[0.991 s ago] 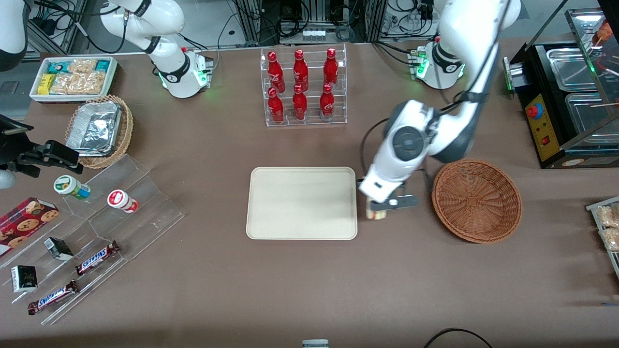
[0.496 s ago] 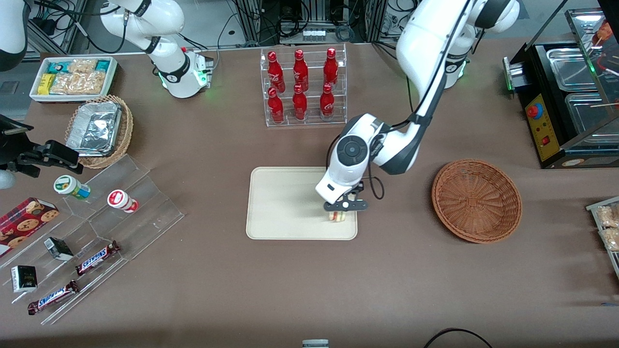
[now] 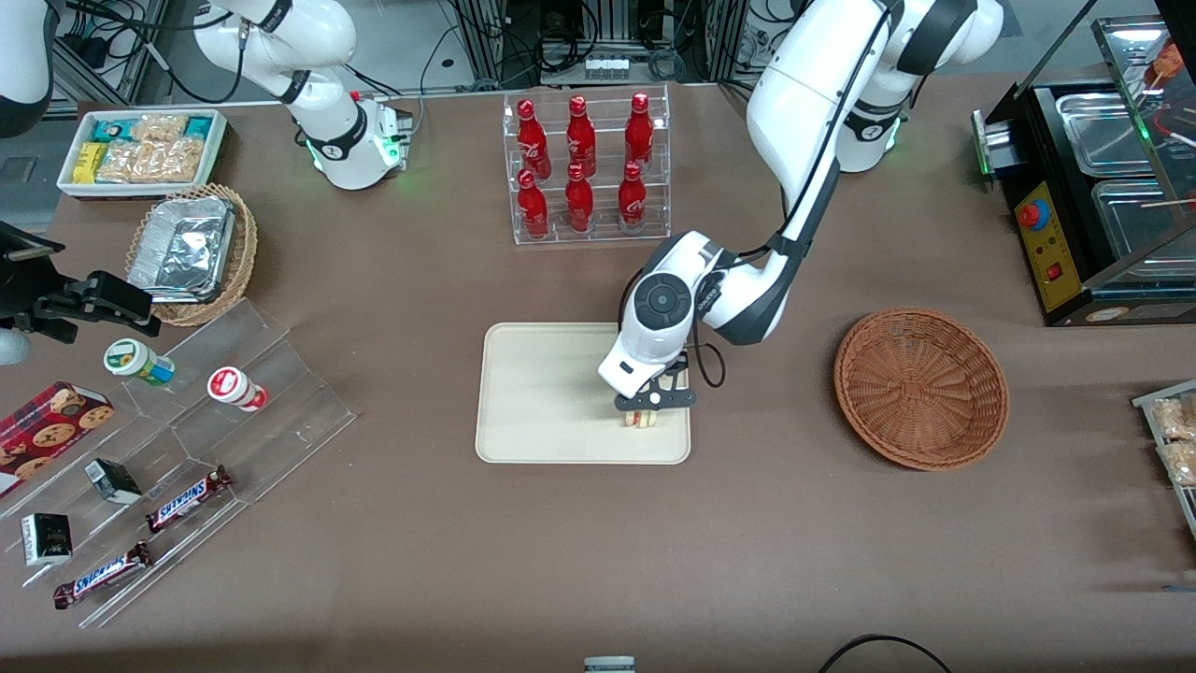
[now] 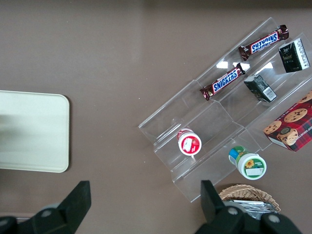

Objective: Place sandwich from basket to tray
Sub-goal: 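Lower the sandwich onto the tray and open the left gripper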

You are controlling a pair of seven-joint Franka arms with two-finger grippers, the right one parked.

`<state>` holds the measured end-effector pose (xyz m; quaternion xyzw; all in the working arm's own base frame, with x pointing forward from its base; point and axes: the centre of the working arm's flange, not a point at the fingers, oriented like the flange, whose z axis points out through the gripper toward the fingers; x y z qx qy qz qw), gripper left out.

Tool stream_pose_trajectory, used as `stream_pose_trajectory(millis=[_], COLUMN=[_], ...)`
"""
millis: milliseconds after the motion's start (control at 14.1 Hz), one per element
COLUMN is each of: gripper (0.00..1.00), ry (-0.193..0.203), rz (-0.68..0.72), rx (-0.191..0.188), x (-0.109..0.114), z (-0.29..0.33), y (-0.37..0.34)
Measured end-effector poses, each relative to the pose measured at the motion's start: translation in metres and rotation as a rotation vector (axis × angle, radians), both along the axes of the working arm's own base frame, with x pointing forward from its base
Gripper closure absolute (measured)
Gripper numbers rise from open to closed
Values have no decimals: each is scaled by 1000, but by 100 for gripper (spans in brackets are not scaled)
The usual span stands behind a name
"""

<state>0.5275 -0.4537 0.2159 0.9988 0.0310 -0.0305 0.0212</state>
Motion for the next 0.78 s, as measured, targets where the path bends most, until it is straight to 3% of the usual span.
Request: stream_pose_trajectory(millis=[283,425,566,779], gripper=[21,1,0,0], ry=[-8,-34,-47,-30], rz=[-2,9,42,121], rx=[-6,-21,-22,-10], x=[2,13,30,60], z=[3,18,51,125], y=[-3,-3,13,69])
